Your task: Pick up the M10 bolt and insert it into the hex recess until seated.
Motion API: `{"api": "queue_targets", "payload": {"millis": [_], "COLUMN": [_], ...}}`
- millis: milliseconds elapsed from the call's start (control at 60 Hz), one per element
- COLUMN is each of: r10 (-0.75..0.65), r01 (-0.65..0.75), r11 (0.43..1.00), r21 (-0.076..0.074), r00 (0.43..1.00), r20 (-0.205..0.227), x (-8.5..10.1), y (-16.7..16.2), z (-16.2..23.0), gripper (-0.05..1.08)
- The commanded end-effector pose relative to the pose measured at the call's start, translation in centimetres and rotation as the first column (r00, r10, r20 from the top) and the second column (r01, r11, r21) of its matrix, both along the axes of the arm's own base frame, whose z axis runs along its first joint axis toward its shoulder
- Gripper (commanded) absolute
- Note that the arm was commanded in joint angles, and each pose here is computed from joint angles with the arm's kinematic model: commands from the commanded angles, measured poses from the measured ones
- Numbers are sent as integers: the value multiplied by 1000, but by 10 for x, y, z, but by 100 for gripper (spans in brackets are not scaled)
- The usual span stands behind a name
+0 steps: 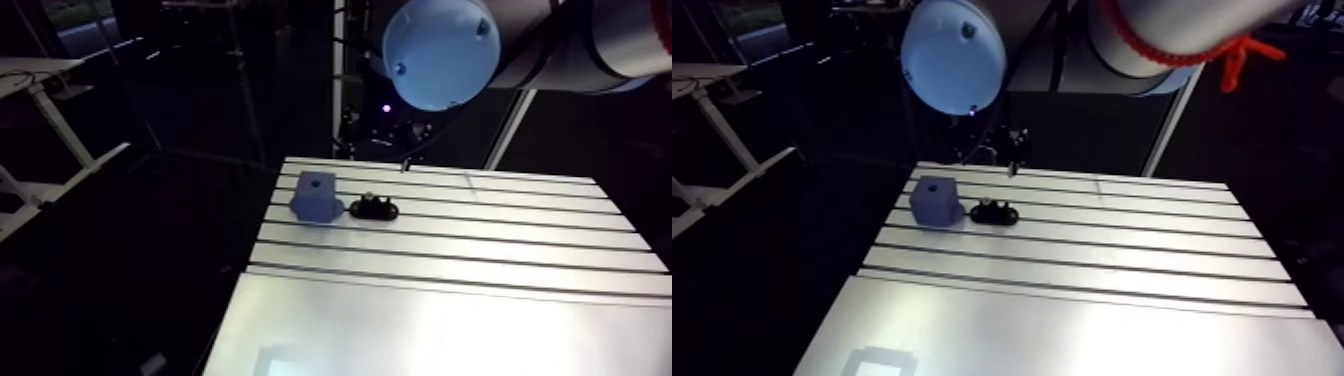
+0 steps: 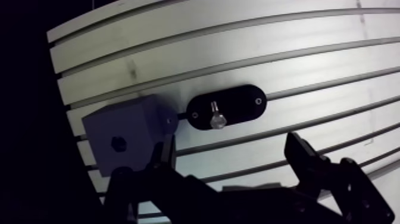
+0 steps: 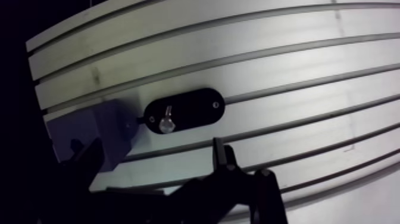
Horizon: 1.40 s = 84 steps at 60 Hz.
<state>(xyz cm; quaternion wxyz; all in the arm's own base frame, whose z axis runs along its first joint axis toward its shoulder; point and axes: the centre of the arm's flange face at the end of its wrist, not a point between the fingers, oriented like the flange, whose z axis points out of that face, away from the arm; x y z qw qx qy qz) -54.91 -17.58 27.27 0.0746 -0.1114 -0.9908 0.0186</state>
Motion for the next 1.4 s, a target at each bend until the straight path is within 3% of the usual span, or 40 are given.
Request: {"api": "queue_targets", "payload": {"millis": [17, 417, 567, 833, 1400], "r10": [11, 71, 75, 92, 98], "r01": [-11, -72, -75, -92, -99], "r11": [1000, 997, 997, 996, 995], "r21": [2, 7, 6, 8, 9], "r00": [1000, 996, 997, 996, 994], "r20": [19, 52, 17, 21, 38], "x": [-1, 2, -1, 1, 2], "y": [0, -6, -7, -7, -11], "z": [-14, -33, -35, -43, -53], "gripper": [1, 1, 1, 2, 29]}}
